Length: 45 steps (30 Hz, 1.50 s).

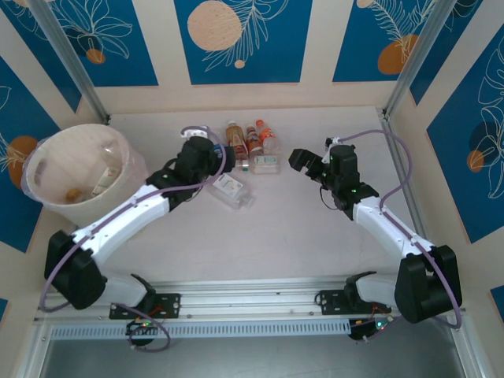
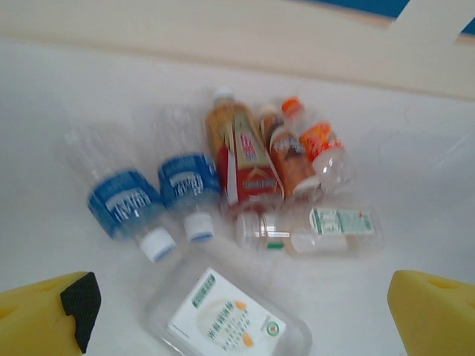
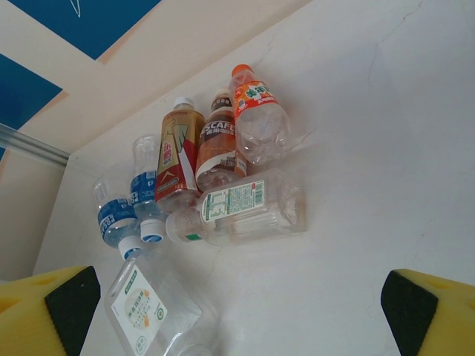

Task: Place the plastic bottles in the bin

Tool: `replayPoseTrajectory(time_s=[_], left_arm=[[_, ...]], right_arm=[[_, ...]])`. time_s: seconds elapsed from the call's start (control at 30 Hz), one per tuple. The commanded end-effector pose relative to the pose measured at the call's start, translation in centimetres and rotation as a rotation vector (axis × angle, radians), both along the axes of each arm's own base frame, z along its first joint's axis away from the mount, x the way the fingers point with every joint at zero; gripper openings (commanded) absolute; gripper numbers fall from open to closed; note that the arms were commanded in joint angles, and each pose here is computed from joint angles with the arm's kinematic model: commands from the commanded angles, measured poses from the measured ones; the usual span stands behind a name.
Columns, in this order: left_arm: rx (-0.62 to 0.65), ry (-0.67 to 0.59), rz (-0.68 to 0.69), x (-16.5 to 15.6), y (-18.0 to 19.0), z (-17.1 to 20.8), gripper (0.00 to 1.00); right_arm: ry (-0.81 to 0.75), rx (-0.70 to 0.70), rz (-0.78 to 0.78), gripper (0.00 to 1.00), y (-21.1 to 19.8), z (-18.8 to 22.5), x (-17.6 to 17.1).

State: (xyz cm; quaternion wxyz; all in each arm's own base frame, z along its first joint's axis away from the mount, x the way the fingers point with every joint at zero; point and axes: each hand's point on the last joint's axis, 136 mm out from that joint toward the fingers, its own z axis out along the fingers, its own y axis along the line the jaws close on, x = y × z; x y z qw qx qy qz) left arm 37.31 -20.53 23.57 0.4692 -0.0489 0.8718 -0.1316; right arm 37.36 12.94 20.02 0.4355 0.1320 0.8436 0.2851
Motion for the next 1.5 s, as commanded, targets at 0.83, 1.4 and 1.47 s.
replayPoseTrajectory(time_s=[0.83,1.4,1.47], left_arm=[[0.005,0.344,0.585,14.8,11.6,-12.2,0.94],[-0.038,0.466,0.537,16.4,9.6,-19.7,0.73],[-0.033,0.465,0.545,16.3,9.8,-20.0,0.71]], right_arm=[[-0.007,-0.039,-0.019,1.00,-1.4,1.2,-1.7],[-0.047,-0.074,-0.059,1.00,-2.9,2.9,-2.9],[-0.051,-0.073,-0.058,1.00,-2.9,3.2,-2.8]])
